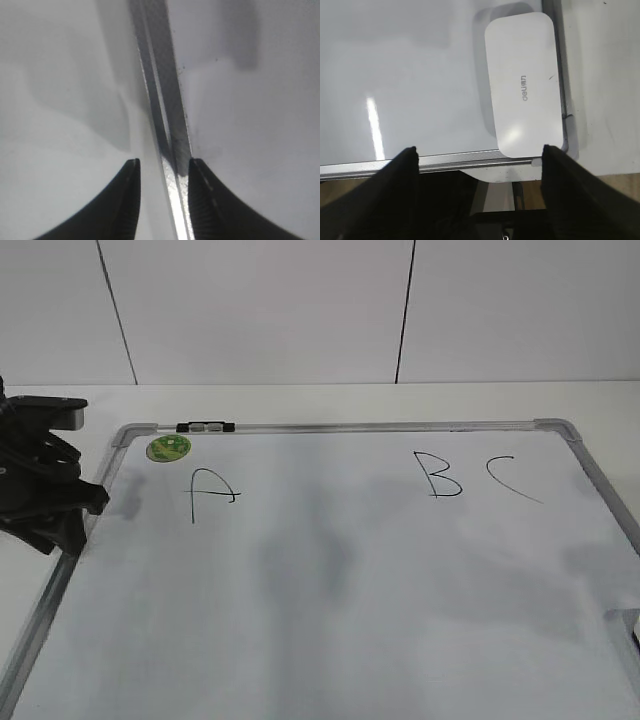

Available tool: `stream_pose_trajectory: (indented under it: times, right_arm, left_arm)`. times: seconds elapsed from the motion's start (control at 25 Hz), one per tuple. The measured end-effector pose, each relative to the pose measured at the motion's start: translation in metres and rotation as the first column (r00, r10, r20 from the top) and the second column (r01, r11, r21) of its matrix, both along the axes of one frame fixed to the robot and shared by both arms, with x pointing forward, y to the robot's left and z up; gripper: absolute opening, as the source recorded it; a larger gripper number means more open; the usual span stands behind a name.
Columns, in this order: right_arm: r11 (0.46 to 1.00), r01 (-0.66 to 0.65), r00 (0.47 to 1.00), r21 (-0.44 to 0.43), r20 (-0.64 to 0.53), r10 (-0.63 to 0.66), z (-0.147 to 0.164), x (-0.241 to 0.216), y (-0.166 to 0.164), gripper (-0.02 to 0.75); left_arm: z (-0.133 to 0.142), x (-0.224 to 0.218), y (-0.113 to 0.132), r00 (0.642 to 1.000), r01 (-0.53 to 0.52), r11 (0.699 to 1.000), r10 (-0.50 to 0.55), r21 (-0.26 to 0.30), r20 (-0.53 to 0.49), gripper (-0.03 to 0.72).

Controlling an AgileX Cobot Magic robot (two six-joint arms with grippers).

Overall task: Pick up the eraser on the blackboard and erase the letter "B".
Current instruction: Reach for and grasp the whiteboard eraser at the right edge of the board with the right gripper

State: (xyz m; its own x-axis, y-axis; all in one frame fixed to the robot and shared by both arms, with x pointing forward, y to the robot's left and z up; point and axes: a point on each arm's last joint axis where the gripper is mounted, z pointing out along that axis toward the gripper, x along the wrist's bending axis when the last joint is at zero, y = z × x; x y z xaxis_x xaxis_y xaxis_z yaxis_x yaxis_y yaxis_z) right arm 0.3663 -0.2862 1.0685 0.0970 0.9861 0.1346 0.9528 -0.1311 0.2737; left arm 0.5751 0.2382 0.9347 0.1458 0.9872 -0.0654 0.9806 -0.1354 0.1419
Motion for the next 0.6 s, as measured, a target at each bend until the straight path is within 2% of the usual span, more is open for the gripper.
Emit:
stream_pose_trajectory:
  times: [0.24, 0.48, 0.6]
  right_arm:
    - [1.000, 0.000, 1.000, 0.000, 0.000, 0.000, 0.0000, 0.0000, 0.0000, 0.584]
    - [1.000, 0.000, 1.000, 0.000, 0.001, 0.000, 0.0002, 0.0000, 0.0000, 0.584]
    - [1.000, 0.000, 1.000, 0.000, 0.001, 0.000, 0.0002, 0.0000, 0.0000, 0.584]
  left_arm:
    - [-0.0072, 0.0028, -0.0004, 1.000, 0.001, 1.000, -0.001, 0.004, -0.016, 0.228]
    - [-0.0070, 0.0026, -0.0008, 1.000, -0.005, 1.000, 0.005, -0.001, -0.020, 0.071]
    - [-0.0070, 0.0024, -0.0015, 0.999, -0.027, 1.000, 0.027, -0.011, -0.025, 0.043]
